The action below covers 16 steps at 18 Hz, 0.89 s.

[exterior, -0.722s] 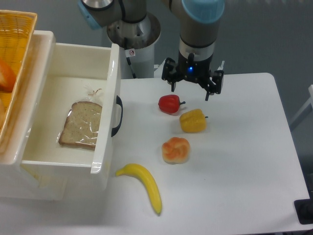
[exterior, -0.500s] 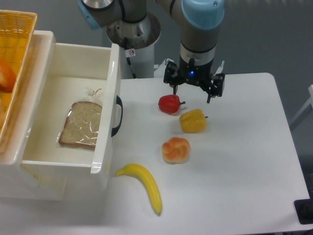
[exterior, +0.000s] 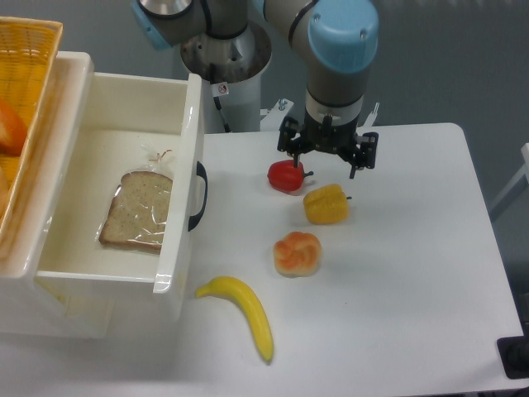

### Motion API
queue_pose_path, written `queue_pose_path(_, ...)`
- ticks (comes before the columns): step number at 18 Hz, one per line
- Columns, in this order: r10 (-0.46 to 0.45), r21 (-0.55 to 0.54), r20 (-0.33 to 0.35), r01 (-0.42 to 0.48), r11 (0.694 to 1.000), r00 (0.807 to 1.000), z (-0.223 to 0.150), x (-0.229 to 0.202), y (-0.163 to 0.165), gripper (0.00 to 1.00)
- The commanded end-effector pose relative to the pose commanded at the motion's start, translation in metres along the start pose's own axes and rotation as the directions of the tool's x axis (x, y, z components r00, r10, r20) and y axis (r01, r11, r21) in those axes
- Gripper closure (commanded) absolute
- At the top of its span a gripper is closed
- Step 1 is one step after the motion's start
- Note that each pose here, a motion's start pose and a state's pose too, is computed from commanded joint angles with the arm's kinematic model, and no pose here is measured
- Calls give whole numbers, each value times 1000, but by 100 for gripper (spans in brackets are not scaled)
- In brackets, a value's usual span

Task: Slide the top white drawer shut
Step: 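Move the gripper down and toward the open white drawer's front, then lower the gripper beside the drawer front near its black handle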

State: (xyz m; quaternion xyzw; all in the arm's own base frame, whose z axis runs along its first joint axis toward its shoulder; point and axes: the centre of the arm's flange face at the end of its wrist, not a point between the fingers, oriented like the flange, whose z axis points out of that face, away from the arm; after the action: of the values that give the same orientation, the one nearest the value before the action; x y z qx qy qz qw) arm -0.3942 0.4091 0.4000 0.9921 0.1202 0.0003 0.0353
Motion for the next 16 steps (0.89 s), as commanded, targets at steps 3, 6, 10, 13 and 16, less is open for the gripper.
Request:
queue_pose_path(3,-1,-32,-34,0,999,999,22,13,0,0)
queue_pose_path(6,-4,-57,-59,0,998,998,39,12,-2,0)
queue_pose_path(10,-22,-88,-94,13,996,995,64,24,-23,0)
queue_pose_path(13,-23,-80,-142,11,997,990,84,29,-41,0)
queue_pose_path(16,-30,-57,-199,19,998,980,92,35,-47,0)
